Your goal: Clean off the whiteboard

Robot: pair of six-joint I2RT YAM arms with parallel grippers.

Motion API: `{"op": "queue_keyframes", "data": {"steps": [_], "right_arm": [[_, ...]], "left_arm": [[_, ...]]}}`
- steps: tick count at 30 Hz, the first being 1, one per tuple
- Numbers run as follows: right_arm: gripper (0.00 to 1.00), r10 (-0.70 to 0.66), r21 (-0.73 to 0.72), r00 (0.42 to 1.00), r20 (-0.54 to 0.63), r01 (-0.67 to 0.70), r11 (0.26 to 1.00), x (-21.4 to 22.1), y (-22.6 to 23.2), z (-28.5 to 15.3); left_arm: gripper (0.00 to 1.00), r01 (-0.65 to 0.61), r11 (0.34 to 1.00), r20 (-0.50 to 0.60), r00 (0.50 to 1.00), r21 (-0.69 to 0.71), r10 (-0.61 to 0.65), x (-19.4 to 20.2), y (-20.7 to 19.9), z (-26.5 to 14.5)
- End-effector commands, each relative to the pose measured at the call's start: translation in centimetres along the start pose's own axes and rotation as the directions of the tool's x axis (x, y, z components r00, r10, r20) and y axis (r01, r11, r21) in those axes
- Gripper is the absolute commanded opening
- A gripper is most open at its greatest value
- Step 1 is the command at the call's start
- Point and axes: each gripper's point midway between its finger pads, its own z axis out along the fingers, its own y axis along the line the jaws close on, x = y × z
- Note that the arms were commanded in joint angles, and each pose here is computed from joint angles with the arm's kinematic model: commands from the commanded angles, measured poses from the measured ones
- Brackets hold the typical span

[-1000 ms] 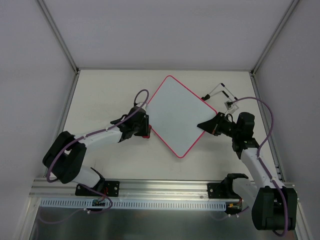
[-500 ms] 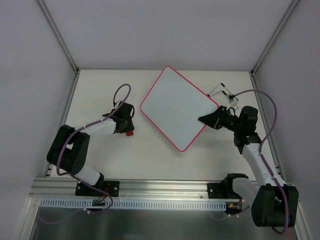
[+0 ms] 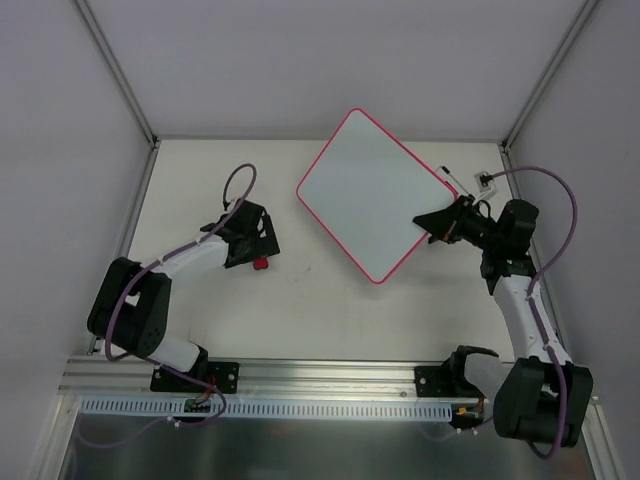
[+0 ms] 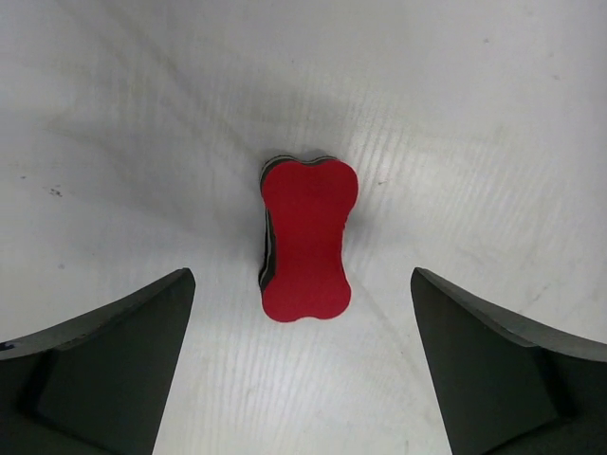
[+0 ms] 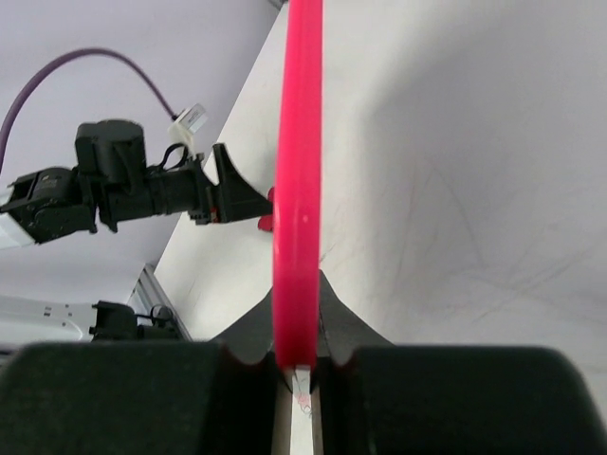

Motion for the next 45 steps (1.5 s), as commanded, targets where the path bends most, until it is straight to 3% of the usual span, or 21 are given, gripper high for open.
{"op": "queue_keyframes", "data": {"steps": [1, 9, 13, 17, 23, 29, 45], "right_arm": [[0.00, -0.272, -0.110, 0.952, 0.142, 0.289, 0.951, -7.0, 4.8, -1.4], [0.00, -0.413, -0.036, 0.889, 0.199, 0.427, 0.903, -14.0, 3.3, -4.2], [0.00, -0.444, 0.006, 0.873, 0.202, 0.452, 0.892, -16.9, 1.1, -6.2], [0.01, -0.450, 0.087, 0.866, 0.221, 0.442, 0.893, -18.9, -1.8, -7.9], [0.00, -0.462, 0.165, 0.856, 0.231, 0.433, 0.886, -20.6, -5.3, -9.6], [0.00, -0.451, 0.213, 0.863, 0.227, 0.407, 0.888, -21.1, -9.2, -10.7], [0.00, -0.345, 0.162, 0.919, 0.193, 0.317, 0.935, -18.3, -14.7, -11.4]], "left_arm": [[0.99, 0.007, 0.999, 0.095, 0.995, 0.051, -0.012, -3.3, -1.0, -3.4], [0.99, -0.125, 0.979, 0.276, 0.958, 0.163, 0.076, -6.8, -1.6, -10.5], [0.99, -0.197, 0.971, 0.364, 0.922, 0.138, 0.136, -6.9, 0.1, -12.7], [0.99, -0.162, 0.987, 0.460, 0.876, -0.006, 0.146, -6.9, 4.3, -13.7], [0.99, -0.122, 0.992, 0.557, 0.824, -0.010, 0.107, -5.4, 7.2, -15.4], [0.99, -0.100, 0.993, 0.577, 0.808, -0.069, 0.121, -5.4, 8.7, -15.4], [0.99, -0.141, 0.986, 0.484, 0.859, -0.093, 0.169, -4.3, 8.0, -12.7]]}}
